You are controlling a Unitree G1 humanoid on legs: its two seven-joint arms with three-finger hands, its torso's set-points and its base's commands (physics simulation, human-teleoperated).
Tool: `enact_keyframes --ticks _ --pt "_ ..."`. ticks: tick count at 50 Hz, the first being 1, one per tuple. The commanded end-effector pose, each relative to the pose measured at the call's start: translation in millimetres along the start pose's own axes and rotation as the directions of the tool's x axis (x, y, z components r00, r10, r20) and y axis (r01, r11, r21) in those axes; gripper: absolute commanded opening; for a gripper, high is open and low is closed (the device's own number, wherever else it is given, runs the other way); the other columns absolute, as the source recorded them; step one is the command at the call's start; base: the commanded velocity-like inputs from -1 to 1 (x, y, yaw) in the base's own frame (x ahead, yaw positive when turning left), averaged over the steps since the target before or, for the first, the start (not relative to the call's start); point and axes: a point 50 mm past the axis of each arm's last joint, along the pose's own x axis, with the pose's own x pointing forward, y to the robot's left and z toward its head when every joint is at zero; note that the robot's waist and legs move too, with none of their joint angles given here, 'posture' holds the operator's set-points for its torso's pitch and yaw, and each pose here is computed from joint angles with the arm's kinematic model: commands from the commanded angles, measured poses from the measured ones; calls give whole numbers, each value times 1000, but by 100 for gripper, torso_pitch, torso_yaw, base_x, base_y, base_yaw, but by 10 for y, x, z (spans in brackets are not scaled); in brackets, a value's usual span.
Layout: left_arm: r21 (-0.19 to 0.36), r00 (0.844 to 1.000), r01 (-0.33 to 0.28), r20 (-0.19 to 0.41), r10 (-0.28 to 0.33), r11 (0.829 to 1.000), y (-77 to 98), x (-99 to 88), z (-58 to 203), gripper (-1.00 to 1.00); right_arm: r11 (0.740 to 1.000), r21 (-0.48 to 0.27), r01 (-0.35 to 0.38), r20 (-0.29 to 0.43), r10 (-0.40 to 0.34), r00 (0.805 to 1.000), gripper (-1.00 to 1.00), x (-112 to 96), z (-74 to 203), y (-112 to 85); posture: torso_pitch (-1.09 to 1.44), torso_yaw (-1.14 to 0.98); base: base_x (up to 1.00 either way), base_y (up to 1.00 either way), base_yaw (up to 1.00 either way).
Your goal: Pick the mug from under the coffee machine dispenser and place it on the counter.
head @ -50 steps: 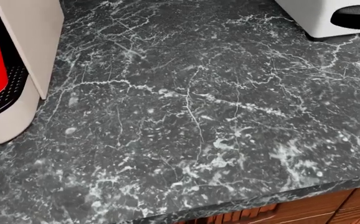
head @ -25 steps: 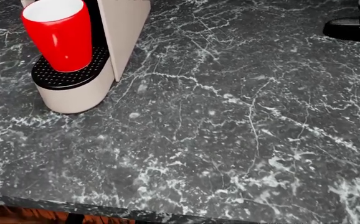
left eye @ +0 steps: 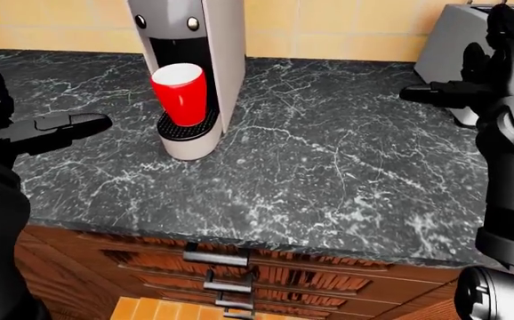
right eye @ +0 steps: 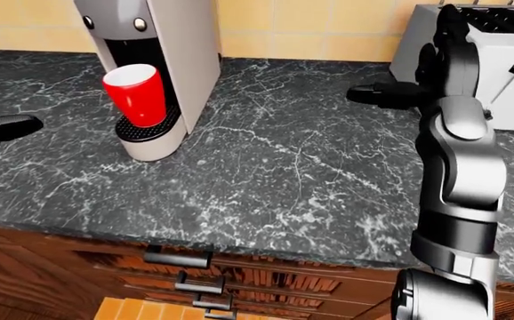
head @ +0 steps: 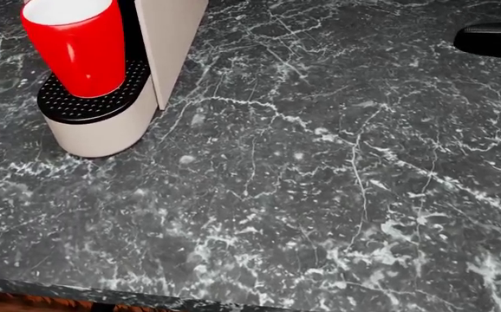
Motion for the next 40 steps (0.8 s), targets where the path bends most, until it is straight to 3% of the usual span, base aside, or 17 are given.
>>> enact_keyframes --ticks 1,25,40 --pt "5 996 -18 86 18 1000 22 -20 191 100 1000 -3 16 109 -16 994 100 -6 245 -44 0 0 0 0 0" --pt "-42 997 52 57 -50 998 -285 -193 265 100 1000 17 14 133 -16 991 100 1 292 -66 0 0 0 0 0" --pt "-57 996 90 24 -89 994 -460 -317 107 100 1000 14 8 125 -9 992 100 -6 281 -65 0 0 0 0 0"
